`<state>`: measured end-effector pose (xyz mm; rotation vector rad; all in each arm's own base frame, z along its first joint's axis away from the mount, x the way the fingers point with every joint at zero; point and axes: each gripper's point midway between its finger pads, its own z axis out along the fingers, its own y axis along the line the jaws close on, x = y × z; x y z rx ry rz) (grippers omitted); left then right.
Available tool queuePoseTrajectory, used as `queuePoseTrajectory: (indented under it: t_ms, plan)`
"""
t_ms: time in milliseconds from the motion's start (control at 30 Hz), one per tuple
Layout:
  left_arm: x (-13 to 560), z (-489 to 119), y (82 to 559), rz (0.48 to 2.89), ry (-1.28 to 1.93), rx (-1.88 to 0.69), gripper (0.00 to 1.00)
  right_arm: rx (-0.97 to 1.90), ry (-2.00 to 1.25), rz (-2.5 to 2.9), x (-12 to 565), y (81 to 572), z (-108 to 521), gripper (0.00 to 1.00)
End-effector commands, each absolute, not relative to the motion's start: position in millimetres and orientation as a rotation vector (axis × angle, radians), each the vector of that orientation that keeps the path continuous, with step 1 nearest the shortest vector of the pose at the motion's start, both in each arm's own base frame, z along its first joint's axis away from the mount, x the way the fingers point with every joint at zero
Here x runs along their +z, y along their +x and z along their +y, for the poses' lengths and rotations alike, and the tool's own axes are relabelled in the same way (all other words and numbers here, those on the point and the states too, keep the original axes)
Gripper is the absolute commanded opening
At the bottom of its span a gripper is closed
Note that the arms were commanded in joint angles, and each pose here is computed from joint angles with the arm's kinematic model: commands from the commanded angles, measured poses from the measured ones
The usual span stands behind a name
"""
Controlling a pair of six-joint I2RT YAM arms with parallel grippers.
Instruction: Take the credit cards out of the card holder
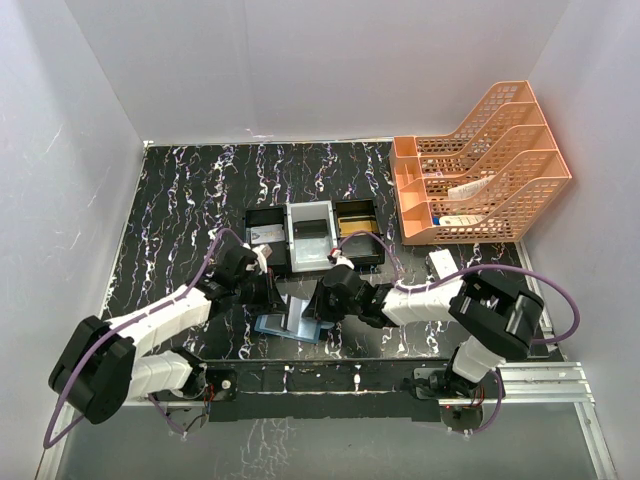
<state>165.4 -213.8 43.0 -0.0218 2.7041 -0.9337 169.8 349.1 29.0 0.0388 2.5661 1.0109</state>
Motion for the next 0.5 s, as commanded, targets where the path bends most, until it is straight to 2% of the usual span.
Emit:
queuePoseTrajectory:
  t_ms: [0, 200, 467]
  plan:
    - [60.9, -208.8, 172.9, 2.655, -0.022, -0.889, 0.0, 0.786, 0.061, 2.581, 15.0, 175.2, 314.2, 0.16]
    - [78.5, -204.0, 181.7, 2.589, -0.014, -0.852, 0.0, 0.839, -0.003, 2.502, 46.3, 182.6, 322.3, 0.17]
    - [87.4, -189.8, 185.1, 2.595, -0.02, -0.735, 0.0, 1.057, -0.137, 2.398, 95.3, 186.6, 363.8, 0.18]
